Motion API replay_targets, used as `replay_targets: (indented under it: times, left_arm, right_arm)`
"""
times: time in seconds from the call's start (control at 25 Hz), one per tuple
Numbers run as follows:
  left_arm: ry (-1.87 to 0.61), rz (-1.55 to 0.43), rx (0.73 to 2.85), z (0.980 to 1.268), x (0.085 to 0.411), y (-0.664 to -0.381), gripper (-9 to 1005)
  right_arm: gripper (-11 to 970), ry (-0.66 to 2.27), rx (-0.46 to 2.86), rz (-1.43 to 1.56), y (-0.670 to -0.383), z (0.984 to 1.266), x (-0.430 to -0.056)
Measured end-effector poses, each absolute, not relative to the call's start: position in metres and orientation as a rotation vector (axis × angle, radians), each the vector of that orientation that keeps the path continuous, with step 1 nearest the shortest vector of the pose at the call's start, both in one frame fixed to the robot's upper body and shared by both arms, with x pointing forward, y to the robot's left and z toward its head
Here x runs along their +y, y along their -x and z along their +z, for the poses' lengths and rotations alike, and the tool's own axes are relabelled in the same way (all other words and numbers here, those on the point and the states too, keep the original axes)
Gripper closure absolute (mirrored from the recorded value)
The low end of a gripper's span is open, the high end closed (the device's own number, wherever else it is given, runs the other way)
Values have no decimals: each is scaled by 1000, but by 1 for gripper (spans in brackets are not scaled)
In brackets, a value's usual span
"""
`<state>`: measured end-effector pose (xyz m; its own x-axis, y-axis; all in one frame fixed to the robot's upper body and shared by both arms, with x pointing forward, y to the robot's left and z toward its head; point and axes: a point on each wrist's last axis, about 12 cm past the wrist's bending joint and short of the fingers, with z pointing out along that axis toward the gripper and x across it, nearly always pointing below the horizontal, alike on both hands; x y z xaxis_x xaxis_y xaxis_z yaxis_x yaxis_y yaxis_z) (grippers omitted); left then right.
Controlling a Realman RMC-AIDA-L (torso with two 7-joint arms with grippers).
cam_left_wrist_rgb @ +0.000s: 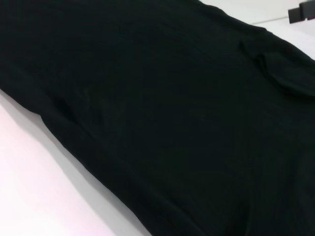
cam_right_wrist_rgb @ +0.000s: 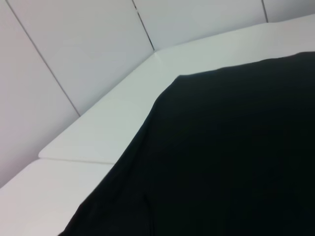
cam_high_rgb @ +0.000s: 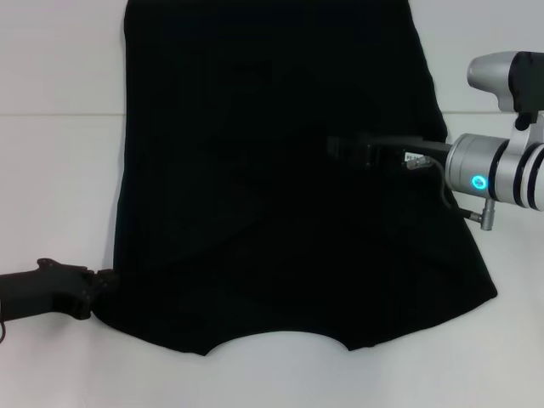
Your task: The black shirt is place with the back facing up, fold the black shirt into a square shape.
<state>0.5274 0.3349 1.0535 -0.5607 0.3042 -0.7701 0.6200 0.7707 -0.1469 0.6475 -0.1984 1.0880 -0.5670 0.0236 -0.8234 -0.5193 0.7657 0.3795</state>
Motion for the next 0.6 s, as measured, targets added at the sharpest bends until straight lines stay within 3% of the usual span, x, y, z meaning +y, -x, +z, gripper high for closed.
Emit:
replay_targets:
  times: [0.08,0.24,0.6]
  left_arm:
    - [-679,-525,2186,1055,337,-527,959]
    - [-663,-524,2181,1058,342,-527,959]
    - [-683,-565,2166,1059,335,-529,958]
  right_arm:
    - [257,379,2071,771,-646,1087,-201]
    - [257,380,2127,815,-641,1087,-218]
    - [257,146,2227,955,-607,1092,-293]
